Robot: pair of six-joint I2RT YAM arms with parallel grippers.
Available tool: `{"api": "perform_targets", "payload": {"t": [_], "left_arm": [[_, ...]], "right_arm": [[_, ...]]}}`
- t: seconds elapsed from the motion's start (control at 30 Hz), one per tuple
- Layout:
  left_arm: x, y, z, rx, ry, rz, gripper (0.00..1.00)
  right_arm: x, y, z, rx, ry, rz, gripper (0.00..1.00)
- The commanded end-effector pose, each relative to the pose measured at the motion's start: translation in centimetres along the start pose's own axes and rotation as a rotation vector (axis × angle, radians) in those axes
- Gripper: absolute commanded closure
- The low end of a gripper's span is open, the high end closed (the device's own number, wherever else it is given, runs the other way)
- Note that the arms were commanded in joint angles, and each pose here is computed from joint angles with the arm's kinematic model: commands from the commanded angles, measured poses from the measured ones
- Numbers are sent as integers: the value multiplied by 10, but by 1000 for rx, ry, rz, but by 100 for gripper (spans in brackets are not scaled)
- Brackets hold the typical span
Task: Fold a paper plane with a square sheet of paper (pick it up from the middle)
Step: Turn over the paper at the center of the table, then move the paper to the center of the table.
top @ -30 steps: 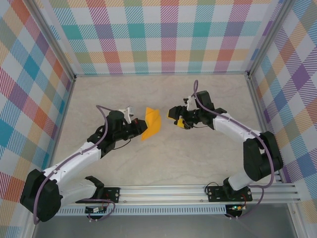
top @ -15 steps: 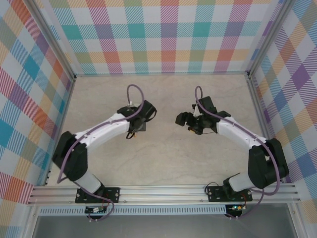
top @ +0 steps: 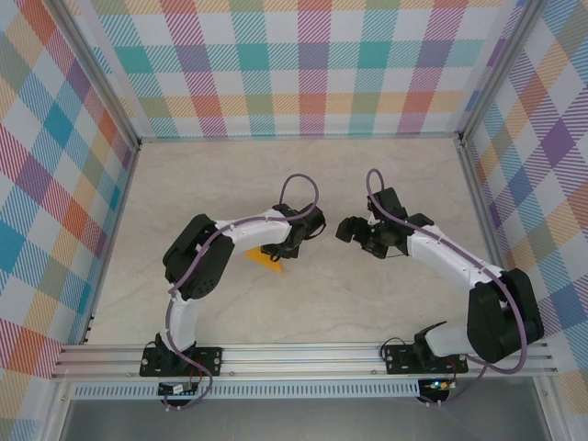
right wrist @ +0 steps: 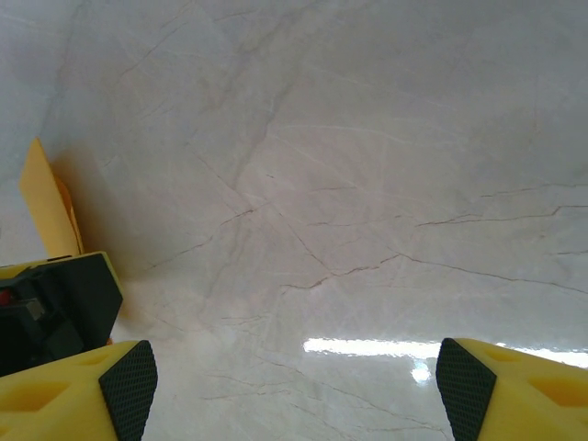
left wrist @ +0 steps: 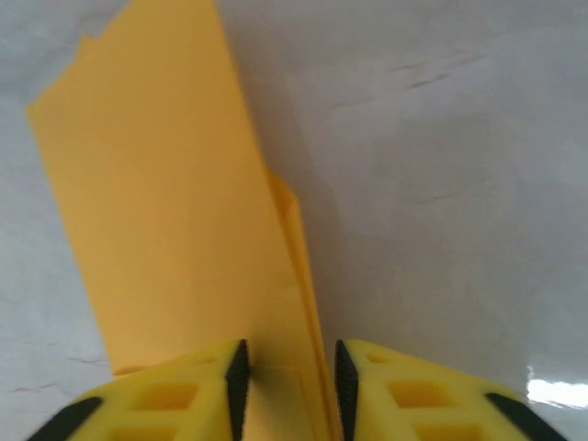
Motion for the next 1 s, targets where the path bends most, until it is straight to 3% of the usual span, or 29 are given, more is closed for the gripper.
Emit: {"api": "perform_targets", "payload": {"t": [0.0, 0.33, 0.53, 0.67, 0.83, 0.97], "left_arm": [[-27, -9, 16, -44, -25, -183, 56], [-67, 51, 28, -247, -70, -478, 30], [-58, 115, 16, -440, -100, -410, 18], [-39, 148, -1, -559, -70, -382, 14], [-21, 173, -24, -667, -26, -390, 12], [-14, 185, -36, -715, -11, -395, 11]], "right_arm": [[-6, -4, -3, 3, -19, -30, 18], [4, 21, -7, -87, 8, 80, 19], [33, 83, -24, -239, 77, 144, 21], [63, 129, -41, -333, 135, 174, 27], [91, 172, -54, -410, 182, 246, 39], [119, 181, -53, -394, 217, 246, 44]]}}
Point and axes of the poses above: each hand's point on the last joint's axis, 136 mm out from that joint toward the fingers, its own x axis out along the fingers, its own y axis along the line the jaws close on, z = x × y, the point moved 9 cm from there along -x, back along the fingers, and after that the axes turned 5 degrees about -x, right-handed, at the moved point
